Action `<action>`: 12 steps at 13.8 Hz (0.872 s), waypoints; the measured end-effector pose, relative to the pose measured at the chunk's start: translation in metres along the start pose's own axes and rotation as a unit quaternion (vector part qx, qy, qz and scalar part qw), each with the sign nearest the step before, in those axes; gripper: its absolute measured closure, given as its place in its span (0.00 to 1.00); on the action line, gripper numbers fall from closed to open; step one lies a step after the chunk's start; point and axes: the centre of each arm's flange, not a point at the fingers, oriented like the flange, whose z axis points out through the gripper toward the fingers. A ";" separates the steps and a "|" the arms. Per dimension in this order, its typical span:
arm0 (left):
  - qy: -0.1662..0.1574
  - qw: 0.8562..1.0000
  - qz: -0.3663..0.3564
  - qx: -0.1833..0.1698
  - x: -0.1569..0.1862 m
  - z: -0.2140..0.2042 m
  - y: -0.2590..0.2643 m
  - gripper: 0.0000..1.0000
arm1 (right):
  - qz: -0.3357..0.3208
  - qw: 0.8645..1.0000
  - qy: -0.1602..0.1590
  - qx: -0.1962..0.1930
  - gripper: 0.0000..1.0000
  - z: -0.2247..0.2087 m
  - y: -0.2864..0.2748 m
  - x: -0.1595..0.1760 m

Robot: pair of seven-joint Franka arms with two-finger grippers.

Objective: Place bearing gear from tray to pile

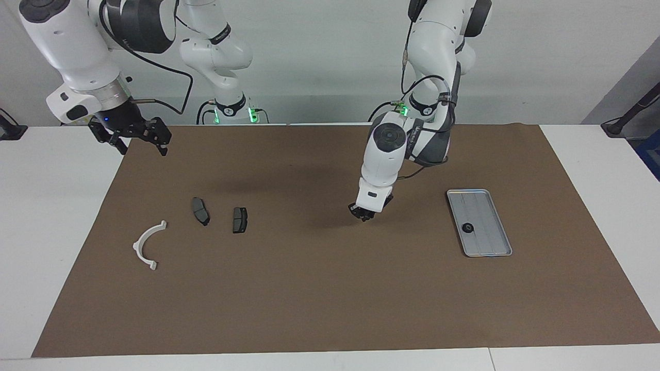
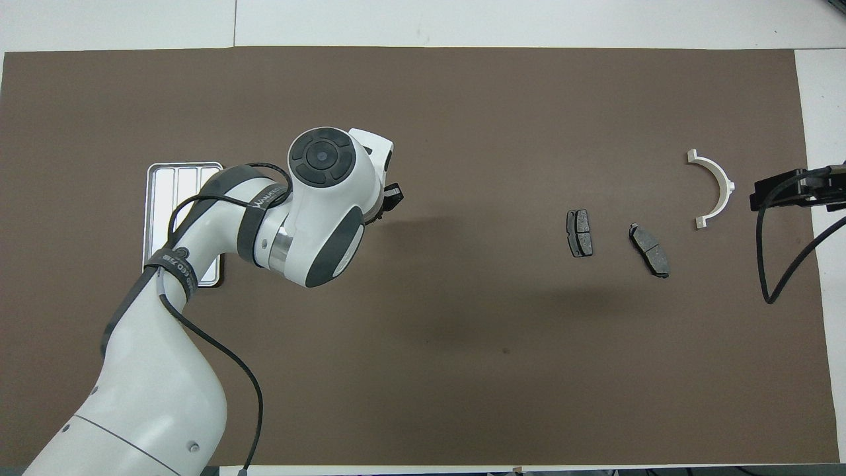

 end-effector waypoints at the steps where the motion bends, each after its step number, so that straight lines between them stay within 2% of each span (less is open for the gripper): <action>1: -0.001 1.000 0.000 0.001 0.000 0.005 0.001 0.76 | 0.000 1.000 0.000 0.000 0.00 0.000 0.000 0.000; 12: -0.011 1.000 0.004 0.016 -0.020 0.040 0.000 0.76 | 0.000 1.000 0.014 0.000 0.00 0.003 0.000 0.005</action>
